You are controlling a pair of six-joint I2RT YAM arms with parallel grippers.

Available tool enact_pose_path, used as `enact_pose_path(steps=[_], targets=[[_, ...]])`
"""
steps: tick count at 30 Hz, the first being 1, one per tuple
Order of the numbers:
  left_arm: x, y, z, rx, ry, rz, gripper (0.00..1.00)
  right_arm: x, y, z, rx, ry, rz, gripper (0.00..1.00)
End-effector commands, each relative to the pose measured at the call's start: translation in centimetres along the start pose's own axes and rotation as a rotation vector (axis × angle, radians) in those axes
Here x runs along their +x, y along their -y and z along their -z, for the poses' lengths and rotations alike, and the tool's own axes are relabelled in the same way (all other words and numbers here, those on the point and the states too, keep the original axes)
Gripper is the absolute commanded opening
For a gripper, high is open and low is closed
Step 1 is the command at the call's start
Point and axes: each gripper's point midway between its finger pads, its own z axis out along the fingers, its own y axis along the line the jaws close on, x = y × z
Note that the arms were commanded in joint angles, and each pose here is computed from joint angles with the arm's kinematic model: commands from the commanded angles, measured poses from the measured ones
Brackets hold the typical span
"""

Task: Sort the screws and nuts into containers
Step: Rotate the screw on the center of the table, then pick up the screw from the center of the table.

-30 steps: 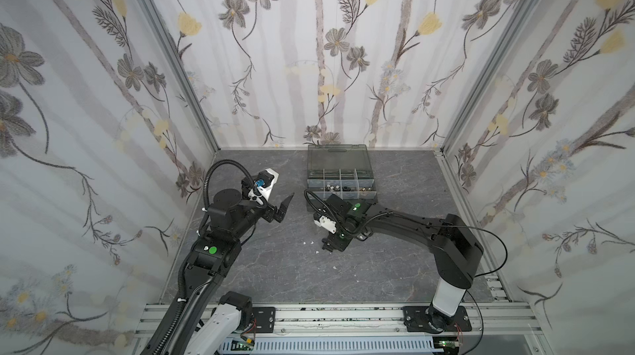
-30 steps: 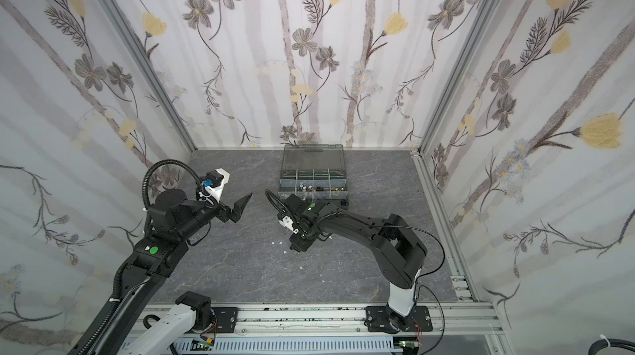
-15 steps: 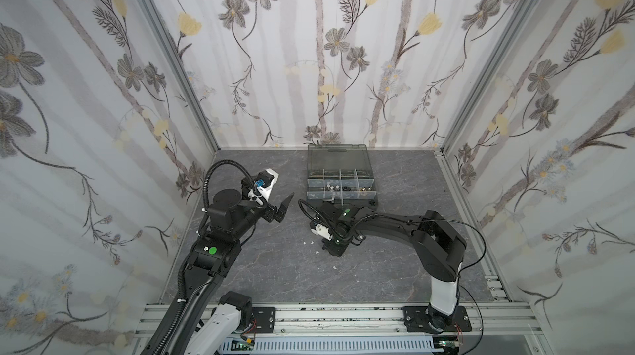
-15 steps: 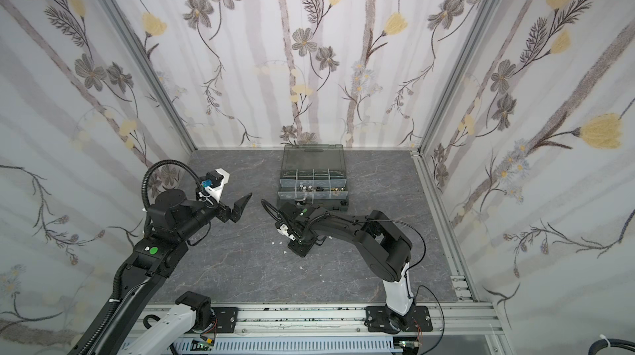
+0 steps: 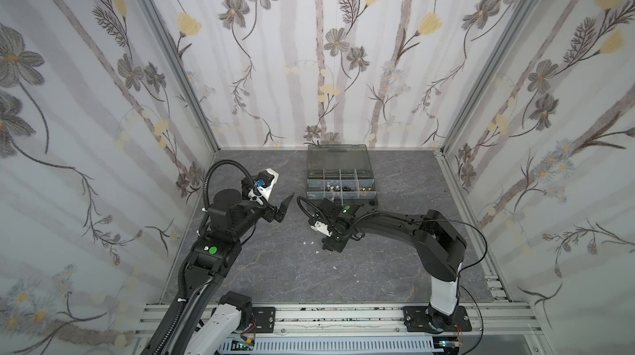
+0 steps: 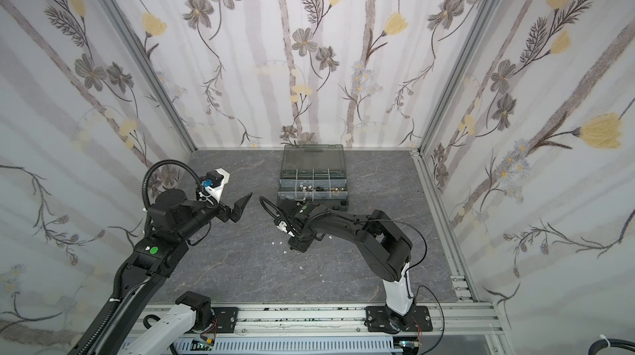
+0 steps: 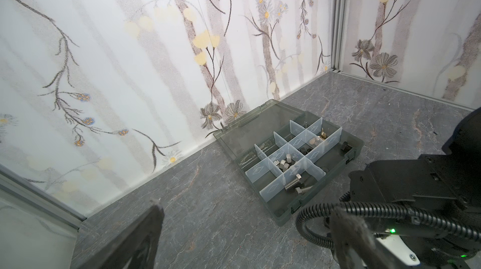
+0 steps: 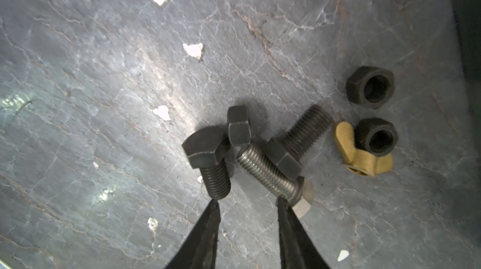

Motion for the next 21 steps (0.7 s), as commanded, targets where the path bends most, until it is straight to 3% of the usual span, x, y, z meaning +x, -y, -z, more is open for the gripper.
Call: enact_pose_path(steps=[1, 21], targets=[[-0.5, -0.2, 0.1, -0.007, 0.023, -0.007, 1.00, -0.1, 0.7, 0.3, 0.034, -0.007, 0.045, 0.38], [-0.4, -0.3, 0.0, -0.017, 0.020, -0.011, 1.00, 0.9, 1.4, -2.8, 0.009, -0.078, 0.051, 0.40]])
